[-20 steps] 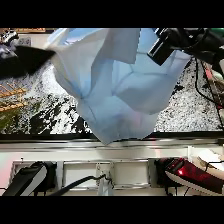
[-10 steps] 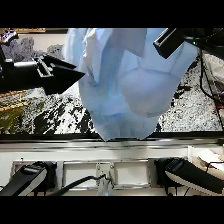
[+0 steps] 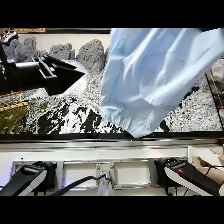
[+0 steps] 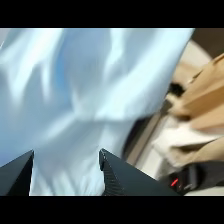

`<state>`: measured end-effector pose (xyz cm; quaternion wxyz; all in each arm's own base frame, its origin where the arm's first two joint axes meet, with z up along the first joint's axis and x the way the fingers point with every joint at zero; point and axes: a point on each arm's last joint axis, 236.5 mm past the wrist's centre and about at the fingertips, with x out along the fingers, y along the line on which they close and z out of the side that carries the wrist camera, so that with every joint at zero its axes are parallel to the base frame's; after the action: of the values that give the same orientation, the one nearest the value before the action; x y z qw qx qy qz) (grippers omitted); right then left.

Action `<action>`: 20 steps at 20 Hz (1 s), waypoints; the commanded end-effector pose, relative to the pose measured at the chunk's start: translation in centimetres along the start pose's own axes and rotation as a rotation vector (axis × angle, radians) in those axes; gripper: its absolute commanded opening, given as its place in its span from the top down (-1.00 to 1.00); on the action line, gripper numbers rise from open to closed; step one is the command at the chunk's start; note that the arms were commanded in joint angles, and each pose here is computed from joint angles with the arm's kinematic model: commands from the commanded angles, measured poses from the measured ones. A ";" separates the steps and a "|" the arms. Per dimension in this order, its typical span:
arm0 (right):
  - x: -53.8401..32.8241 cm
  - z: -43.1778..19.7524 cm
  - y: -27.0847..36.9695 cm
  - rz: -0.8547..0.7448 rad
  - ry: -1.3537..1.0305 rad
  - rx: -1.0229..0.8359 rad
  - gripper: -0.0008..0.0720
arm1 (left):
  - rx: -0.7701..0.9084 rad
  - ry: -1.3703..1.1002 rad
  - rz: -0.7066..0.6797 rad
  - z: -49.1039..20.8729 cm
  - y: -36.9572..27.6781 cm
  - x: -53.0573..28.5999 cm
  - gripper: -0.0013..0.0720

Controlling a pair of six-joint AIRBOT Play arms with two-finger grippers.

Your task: Fold the clothes and pants, and hang the long-sleeved shirts on hangers.

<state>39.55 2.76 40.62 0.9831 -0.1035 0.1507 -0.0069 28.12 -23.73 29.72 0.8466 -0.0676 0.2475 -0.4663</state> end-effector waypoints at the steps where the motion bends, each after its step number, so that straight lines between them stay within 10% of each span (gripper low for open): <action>1: -3.0 -0.4 -9.1 -0.236 -0.033 0.249 0.92 | 0.065 0.120 0.210 -2.7 3.4 -0.4 -0.18; 5: -10.1 -0.7 -17.6 -0.520 -0.093 0.265 0.92 | 0.161 0.186 0.497 -3.6 7.7 -1.3 0.06; 20: -27.6 -4.1 -29.4 -1.152 -0.300 0.555 0.92 | 0.077 0.110 0.401 -11.2 7.5 5.3 0.06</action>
<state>15.20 -24.31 49.70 0.8528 0.0650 -0.0223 -0.5176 31.13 -22.58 16.88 0.9136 0.0489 0.2674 -0.3025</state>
